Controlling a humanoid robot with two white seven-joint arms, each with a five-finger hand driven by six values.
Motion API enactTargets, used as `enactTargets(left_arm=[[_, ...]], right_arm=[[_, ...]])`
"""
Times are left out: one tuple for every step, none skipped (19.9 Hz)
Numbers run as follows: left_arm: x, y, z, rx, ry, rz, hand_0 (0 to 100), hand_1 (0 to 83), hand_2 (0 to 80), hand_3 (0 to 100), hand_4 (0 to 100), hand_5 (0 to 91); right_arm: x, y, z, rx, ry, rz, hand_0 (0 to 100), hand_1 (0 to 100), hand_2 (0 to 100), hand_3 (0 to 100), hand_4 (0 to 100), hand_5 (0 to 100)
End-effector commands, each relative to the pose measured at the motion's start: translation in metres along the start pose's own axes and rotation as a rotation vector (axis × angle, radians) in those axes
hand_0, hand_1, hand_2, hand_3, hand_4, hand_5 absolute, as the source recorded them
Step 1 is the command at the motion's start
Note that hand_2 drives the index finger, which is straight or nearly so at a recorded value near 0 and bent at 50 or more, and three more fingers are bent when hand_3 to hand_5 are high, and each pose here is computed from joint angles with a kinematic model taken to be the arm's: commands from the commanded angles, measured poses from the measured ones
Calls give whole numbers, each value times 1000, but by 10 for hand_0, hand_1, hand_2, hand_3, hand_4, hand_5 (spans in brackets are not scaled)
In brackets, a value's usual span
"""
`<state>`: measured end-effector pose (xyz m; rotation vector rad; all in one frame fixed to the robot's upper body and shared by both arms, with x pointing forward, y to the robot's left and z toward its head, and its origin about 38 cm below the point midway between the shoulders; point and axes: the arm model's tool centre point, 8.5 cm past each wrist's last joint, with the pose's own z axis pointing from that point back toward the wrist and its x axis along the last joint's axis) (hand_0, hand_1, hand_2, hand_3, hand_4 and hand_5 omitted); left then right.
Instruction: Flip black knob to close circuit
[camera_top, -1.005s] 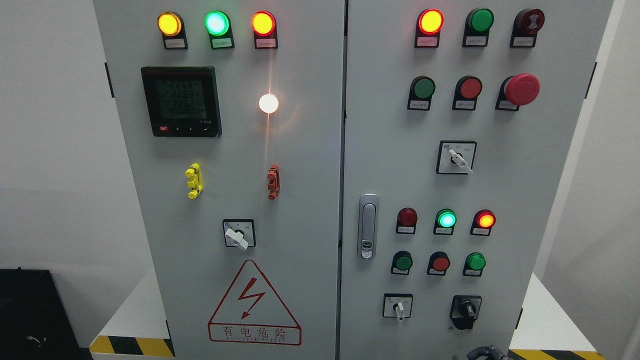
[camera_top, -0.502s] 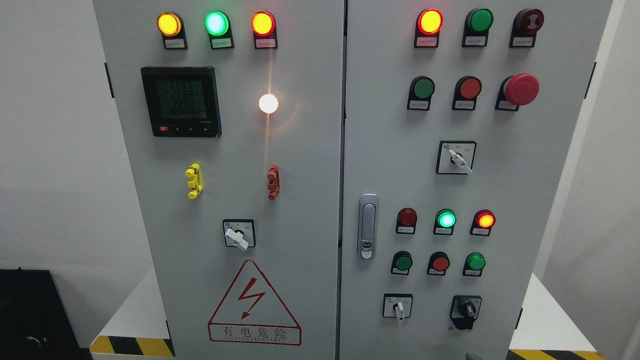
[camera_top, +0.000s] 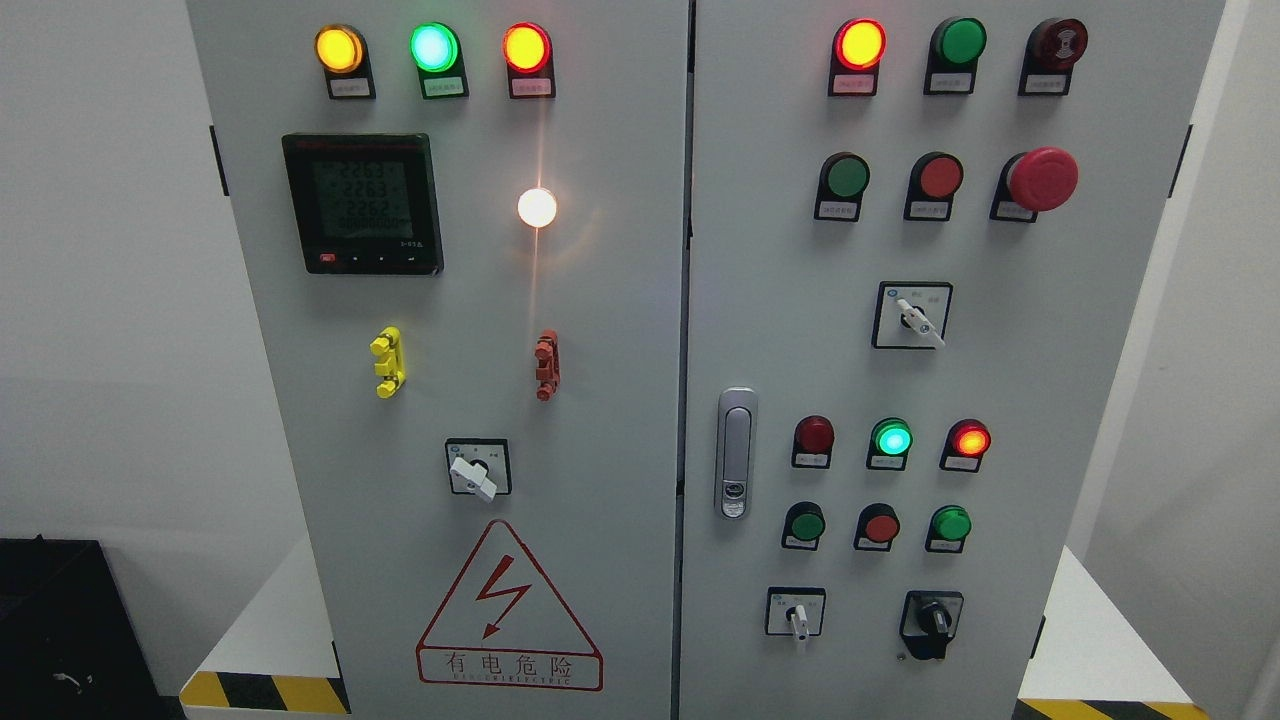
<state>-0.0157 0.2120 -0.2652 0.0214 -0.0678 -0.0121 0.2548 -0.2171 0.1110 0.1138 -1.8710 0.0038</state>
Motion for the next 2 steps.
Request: enactTargets(left_arm=[[0,0,0,1,0,0,120,556,0,0,0,0],[0,0,0,1,0,0,120,556,0,0,0,0]], right_arm=[[0,8,7,25,2,-84,0,0,0,0,0,0],[-1,9,7,26,5,-85,0,0,0,0,0,0]])
